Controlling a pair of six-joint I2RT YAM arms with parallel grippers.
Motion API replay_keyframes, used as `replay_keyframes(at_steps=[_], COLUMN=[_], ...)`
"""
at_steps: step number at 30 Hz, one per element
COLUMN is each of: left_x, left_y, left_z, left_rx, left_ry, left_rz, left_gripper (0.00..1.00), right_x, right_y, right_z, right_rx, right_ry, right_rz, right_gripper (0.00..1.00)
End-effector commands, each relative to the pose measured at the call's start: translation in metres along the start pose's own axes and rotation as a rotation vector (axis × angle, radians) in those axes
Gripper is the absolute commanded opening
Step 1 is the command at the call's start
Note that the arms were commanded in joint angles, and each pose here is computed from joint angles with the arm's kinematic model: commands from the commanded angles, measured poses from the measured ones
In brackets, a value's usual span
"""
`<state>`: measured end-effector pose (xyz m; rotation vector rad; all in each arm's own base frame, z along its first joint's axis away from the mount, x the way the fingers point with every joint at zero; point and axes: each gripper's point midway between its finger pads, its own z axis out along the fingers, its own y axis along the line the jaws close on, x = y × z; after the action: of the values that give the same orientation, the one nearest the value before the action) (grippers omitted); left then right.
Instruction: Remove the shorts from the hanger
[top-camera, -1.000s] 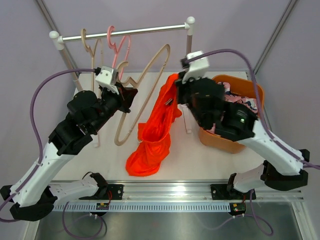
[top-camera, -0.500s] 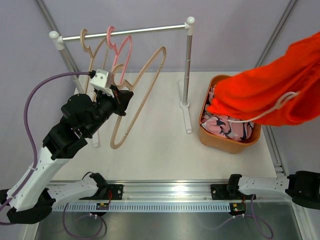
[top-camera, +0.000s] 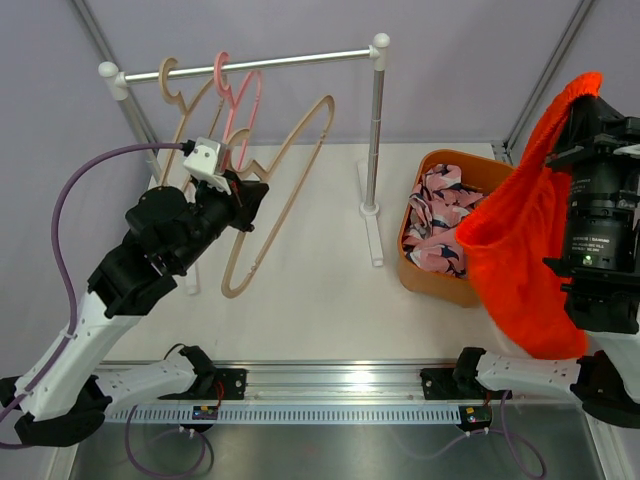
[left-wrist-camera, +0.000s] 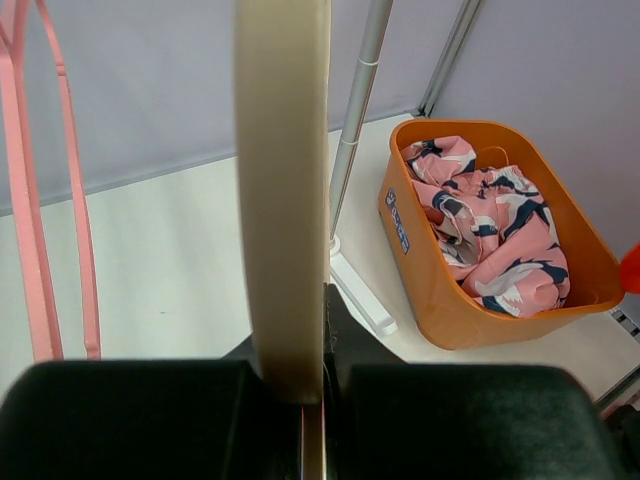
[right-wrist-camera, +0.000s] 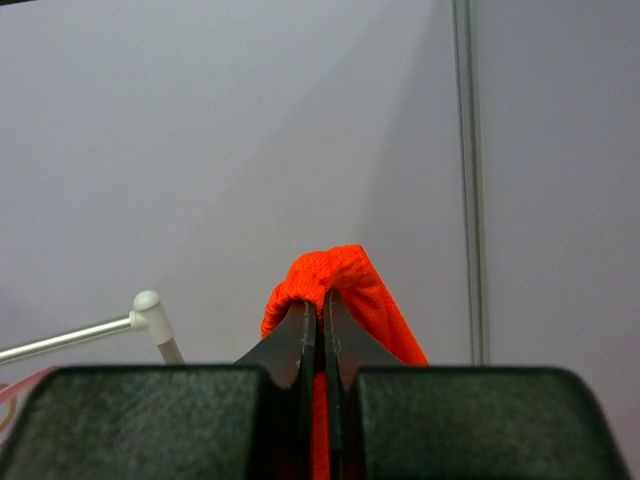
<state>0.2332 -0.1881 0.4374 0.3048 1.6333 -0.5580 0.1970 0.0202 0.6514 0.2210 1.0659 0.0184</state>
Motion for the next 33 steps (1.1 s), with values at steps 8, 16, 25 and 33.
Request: replay_keyframes(at_steps=[8,16,25,33], left_x=[-0.01,-0.001,0.006,0.015], left_y=[-0.009,-0.002,-0.005,-0.007], left_z=[0.001,-0.002,0.004,0.015], left_rx=[0.039,0.013,0.028,0.018], left_ry=[-0.02,0.003,0.022,0.065], left_rz=[-0.007,0.023,0.028,0.025], left_gripper=[0.0,0.0,0.0,0.0], right_x=[0.024,0.097,0.221,0.366], right_y=[-0.029,-0.067,-0.067,-0.078], right_z=[0.087,0.13,0.108,0.025], right_rx=[0.144,0.148,0.125,0.148], right_ry=[0.089,0.282,0.58,0.803], right_rz=[-0.042,0.193,0.287,0.411], right_gripper=[0.0,0.0,0.0,0.0])
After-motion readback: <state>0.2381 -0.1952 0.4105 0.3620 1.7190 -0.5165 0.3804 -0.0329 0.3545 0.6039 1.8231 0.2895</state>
